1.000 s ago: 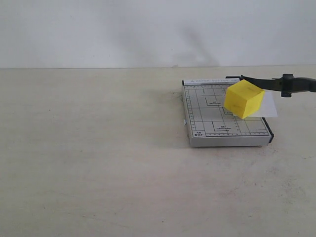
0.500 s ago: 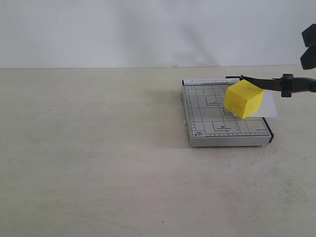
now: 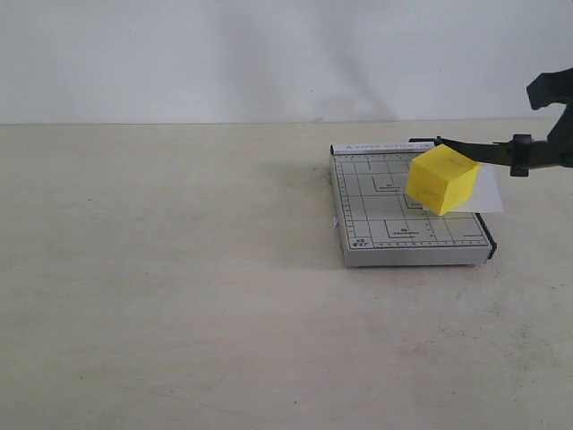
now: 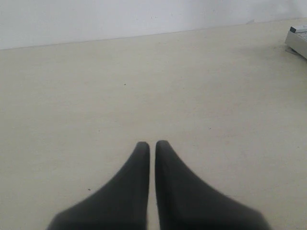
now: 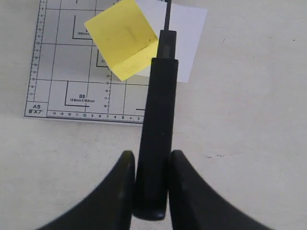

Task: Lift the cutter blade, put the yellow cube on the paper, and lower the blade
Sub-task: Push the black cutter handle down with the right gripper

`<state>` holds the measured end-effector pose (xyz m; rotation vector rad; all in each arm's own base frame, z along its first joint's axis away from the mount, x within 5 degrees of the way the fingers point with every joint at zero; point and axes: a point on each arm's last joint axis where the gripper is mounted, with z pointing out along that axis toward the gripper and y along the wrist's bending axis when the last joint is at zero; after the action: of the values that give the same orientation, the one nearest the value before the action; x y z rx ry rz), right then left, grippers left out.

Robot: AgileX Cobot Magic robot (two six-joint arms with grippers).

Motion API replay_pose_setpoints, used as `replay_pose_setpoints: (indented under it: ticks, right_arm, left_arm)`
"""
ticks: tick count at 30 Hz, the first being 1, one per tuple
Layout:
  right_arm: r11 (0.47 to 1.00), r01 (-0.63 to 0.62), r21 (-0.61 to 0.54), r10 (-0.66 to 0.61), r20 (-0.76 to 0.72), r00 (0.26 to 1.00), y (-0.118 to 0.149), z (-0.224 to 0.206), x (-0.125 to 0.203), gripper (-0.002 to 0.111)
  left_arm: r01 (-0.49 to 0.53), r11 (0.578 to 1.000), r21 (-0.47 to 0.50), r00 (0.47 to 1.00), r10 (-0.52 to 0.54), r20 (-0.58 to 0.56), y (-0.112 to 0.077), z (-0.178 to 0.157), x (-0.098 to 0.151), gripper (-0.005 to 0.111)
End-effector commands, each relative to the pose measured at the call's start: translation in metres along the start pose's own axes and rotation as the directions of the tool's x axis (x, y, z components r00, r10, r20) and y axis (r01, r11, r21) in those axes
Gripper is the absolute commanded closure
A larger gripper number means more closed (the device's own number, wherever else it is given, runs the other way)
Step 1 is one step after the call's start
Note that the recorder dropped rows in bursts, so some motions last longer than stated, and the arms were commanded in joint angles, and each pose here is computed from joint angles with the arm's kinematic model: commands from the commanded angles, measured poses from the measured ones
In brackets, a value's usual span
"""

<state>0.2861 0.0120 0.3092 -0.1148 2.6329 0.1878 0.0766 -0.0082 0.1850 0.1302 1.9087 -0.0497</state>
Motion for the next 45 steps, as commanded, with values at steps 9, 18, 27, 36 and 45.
replay_pose_setpoints:
  ticks: [9, 18, 27, 36, 45]
  right_arm:
    - [0.998, -0.054, -0.032, 0.048, -0.165, 0.985, -0.001, 0.041, 0.051, 0.108]
    - [0.995, -0.079, -0.054, 0.071, -0.145, 0.987, -0.001, 0.067, 0.079, 0.108]
    - [0.996, -0.08, -0.048, 0.072, -0.151, 0.986, -0.003, 0.082, 0.105, 0.108]
    - [0.993, -0.103, -0.058, 0.084, -0.275, 0.958, -0.005, 0.11, 0.121, 0.108]
    - [0.991, -0.126, -0.052, 0.1, -0.357, 0.929, -0.008, 0.13, 0.129, 0.108]
  left_arm:
    - [0.011, 1.0, 0.007, 1.0, -0.011, 0.02, -0.001, -0.001, 0.0, 0.102]
    - [0.011, 1.0, 0.007, 1.0, -0.011, 0.02, -0.001, -0.001, 0.0, 0.102]
    - [0.011, 1.0, 0.007, 1.0, -0.011, 0.02, -0.001, -0.001, 0.0, 0.102]
    - [0.011, 1.0, 0.007, 1.0, -0.011, 0.02, -0.001, -0.001, 0.0, 0.102]
    - [0.011, 1.0, 0.007, 1.0, -0.011, 0.02, -0.001, -0.001, 0.0, 0.102]
